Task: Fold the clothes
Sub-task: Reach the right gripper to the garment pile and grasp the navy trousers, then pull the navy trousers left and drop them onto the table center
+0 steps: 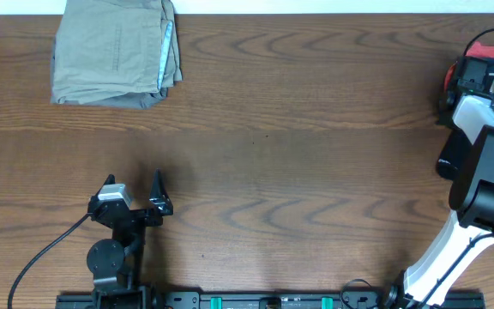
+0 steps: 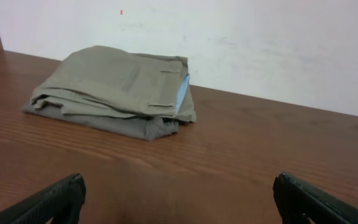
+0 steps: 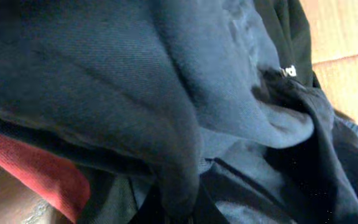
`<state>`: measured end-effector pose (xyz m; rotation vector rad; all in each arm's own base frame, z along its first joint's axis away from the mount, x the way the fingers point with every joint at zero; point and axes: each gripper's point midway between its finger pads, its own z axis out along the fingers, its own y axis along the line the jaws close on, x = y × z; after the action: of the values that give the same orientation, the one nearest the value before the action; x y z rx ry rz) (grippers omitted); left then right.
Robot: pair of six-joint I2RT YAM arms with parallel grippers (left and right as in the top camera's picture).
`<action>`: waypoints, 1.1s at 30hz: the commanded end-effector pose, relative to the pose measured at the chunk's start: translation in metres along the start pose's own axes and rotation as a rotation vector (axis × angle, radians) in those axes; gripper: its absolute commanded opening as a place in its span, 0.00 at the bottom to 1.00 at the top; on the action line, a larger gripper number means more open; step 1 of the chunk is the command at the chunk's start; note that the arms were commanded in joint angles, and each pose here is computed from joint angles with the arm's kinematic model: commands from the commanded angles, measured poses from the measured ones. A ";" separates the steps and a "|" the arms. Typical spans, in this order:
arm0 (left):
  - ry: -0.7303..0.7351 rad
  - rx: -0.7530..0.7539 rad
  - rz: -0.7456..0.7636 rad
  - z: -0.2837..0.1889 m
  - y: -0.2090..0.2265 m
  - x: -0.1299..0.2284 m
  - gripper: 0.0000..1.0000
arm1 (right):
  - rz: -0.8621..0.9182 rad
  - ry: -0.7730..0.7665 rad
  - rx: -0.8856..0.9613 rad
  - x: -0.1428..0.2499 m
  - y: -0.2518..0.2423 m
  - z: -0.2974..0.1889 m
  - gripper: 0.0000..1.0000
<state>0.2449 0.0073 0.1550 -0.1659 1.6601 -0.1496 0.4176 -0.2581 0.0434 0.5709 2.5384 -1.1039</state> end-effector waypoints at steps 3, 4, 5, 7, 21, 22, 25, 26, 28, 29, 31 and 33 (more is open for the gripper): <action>0.046 0.007 0.013 0.001 0.000 0.015 0.98 | 0.272 -0.111 0.019 -0.038 -0.052 -0.045 0.01; 0.046 0.007 0.013 0.001 0.000 0.015 0.98 | 0.289 -0.136 -0.003 -0.045 -0.056 -0.055 0.01; 0.046 0.007 0.013 0.001 0.000 0.015 0.98 | 0.304 -0.159 -0.015 -0.050 -0.061 -0.065 0.01; 0.046 0.007 0.013 0.001 0.000 0.015 0.98 | 0.343 -0.229 -0.044 -0.066 -0.074 -0.094 0.01; 0.046 0.007 0.013 0.001 0.000 0.015 0.98 | 0.396 -0.582 -0.408 -0.114 -0.076 -0.259 0.01; 0.046 0.007 0.013 0.001 0.000 0.015 0.98 | 0.377 -0.602 -0.455 -0.114 -0.066 -0.273 0.01; 0.046 0.007 0.013 0.001 0.000 0.015 0.98 | 0.311 -0.646 -0.599 -0.113 -0.030 -0.313 0.01; 0.046 0.007 0.013 0.001 0.000 0.015 0.98 | 0.293 -0.654 -0.656 -0.110 -0.015 -0.328 0.01; 0.046 0.007 0.013 0.001 0.000 0.015 0.98 | 0.251 -0.658 -0.775 -0.102 0.018 -0.358 0.01; 0.046 0.007 0.013 0.001 0.000 0.015 0.98 | 0.229 -0.658 -0.832 -0.096 0.034 -0.373 0.01; 0.046 0.007 0.013 0.001 0.000 0.015 0.98 | 0.190 -0.651 -0.927 -0.084 0.065 -0.399 0.01; 0.046 0.007 0.013 0.001 0.000 0.015 0.98 | 0.143 -0.637 -1.011 -0.068 0.096 -0.424 0.01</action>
<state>0.2449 0.0073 0.1550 -0.1659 1.6601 -0.1496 0.4714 0.0433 0.2854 0.1356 2.0572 -0.0799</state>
